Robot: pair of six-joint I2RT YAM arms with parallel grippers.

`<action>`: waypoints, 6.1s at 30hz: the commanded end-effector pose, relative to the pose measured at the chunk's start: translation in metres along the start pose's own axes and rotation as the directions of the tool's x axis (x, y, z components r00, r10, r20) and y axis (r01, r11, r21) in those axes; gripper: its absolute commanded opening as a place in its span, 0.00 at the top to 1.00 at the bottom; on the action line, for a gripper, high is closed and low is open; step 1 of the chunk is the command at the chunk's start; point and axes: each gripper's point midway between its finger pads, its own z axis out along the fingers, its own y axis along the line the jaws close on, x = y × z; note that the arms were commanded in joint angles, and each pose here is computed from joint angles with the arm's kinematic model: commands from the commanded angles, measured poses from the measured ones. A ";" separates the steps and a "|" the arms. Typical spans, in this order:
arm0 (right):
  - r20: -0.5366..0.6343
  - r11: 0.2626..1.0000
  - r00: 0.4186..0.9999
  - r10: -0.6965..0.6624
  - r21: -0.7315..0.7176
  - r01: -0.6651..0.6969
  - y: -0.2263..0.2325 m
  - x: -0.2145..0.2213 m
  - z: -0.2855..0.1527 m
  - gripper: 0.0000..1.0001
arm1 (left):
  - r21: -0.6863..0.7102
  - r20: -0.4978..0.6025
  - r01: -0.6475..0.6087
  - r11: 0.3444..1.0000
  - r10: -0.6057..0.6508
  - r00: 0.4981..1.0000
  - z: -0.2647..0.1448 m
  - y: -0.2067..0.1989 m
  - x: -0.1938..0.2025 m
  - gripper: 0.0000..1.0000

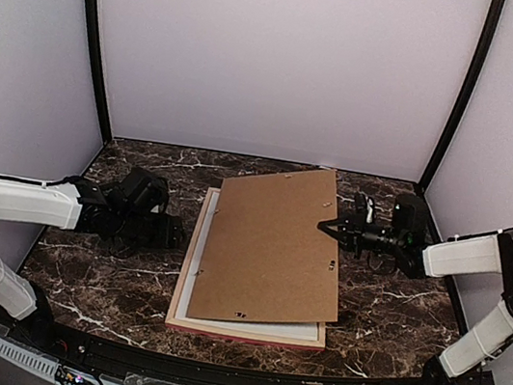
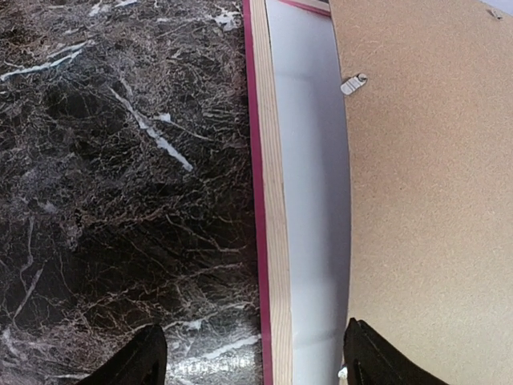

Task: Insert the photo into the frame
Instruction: Place the backboard on the frame body.

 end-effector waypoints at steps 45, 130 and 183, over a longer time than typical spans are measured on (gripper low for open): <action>-0.047 0.994 0.999 0.016 -0.109 -0.021 -0.016 -0.008 0.037 1.00 | 0.034 -0.082 -0.020 0.999 0.022 0.996 0.030 -0.013 0.010 0.22; -0.121 0.972 0.990 -0.072 0.214 0.096 -0.070 0.008 0.051 0.54 | 0.156 -0.177 -0.008 0.988 0.036 0.984 0.051 -0.036 0.031 0.23; -0.202 0.812 0.949 -0.242 0.493 0.312 -0.066 -0.001 0.047 0.27 | -0.156 -0.283 -0.205 0.966 0.154 0.946 0.083 -0.017 0.074 0.33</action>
